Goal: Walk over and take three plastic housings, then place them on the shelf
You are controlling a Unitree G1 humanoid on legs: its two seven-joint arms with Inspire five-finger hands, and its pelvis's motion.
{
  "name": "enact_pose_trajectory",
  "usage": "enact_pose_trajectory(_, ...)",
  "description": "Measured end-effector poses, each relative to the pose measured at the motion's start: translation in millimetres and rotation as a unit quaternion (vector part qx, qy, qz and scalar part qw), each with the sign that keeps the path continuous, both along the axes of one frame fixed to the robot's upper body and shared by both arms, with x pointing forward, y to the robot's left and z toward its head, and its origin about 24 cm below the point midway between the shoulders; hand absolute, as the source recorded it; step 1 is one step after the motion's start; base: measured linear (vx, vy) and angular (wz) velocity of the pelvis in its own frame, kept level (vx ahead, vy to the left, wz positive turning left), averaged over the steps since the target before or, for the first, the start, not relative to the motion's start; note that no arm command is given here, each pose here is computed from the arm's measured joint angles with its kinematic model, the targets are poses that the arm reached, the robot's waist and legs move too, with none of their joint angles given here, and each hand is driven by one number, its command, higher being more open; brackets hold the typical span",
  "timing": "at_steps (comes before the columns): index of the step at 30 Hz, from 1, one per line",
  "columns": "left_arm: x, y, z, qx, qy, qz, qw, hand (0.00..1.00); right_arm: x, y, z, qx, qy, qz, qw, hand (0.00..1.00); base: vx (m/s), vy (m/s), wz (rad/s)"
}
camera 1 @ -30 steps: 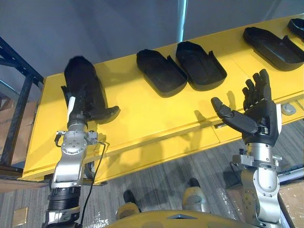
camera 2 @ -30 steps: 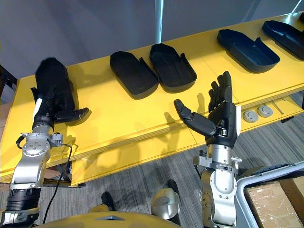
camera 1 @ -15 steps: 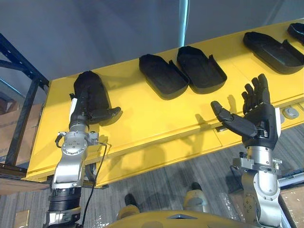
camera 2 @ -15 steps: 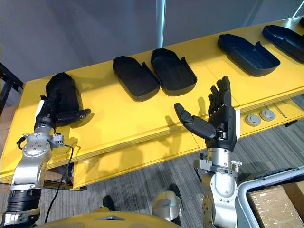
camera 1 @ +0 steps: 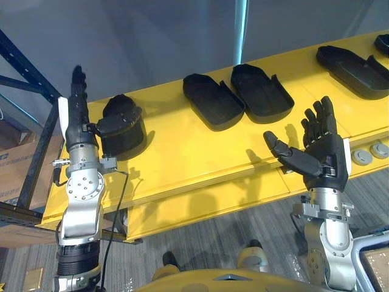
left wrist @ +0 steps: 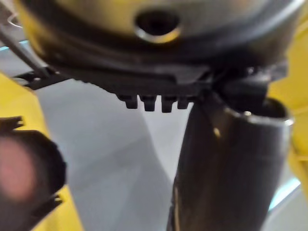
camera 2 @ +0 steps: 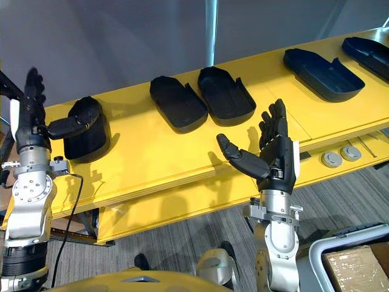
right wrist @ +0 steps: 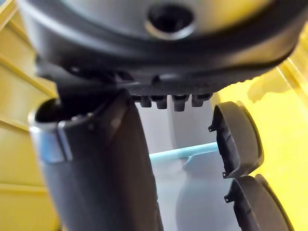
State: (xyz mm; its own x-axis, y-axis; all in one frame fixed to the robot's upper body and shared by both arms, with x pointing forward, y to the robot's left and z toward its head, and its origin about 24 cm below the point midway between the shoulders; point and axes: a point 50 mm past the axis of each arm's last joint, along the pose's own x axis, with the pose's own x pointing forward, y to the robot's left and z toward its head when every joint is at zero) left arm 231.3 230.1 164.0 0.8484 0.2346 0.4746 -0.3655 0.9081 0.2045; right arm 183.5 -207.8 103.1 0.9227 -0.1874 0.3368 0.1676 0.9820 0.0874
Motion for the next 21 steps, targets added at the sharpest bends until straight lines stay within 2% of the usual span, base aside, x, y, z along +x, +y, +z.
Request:
enact_pose_trajectory(2,-11.6,-24.4,10.3,-0.018,-0.046,-0.091,0.995,1.00,0.4,2.7,-0.5,0.004,0.000,0.004,1.000,1.00,-0.01,-0.015,0.05)
enact_pose_trajectory(4,-15.8,-45.1,10.6,-0.027,-0.053,-0.162,0.985,1.00,1.3,6.2,-0.5,-0.006,0.001,0.010,1.000,1.00,-0.03,-0.021,0.09)
enact_pose_trajectory(7,-17.3,-62.8,-6.7,-0.052,-0.012,-0.227,0.972,1.00,2.3,10.0,-0.6,-0.009,0.001,0.019,1.000,1.00,-0.01,-0.007,0.02)
enact_pose_trajectory(15,-14.1,-71.4,-44.8,-0.148,0.063,-0.247,0.955,1.00,-7.1,0.2,-7.9,-0.012,0.024,-0.006,1.000,1.00,0.02,-0.009,-0.12)
enact_pose_trajectory(21,-12.8,-64.6,-54.2,-0.199,0.063,-0.159,0.965,1.00,-18.8,-3.3,-17.4,-0.011,0.049,-0.015,0.999,1.00,0.03,-0.013,-0.17)
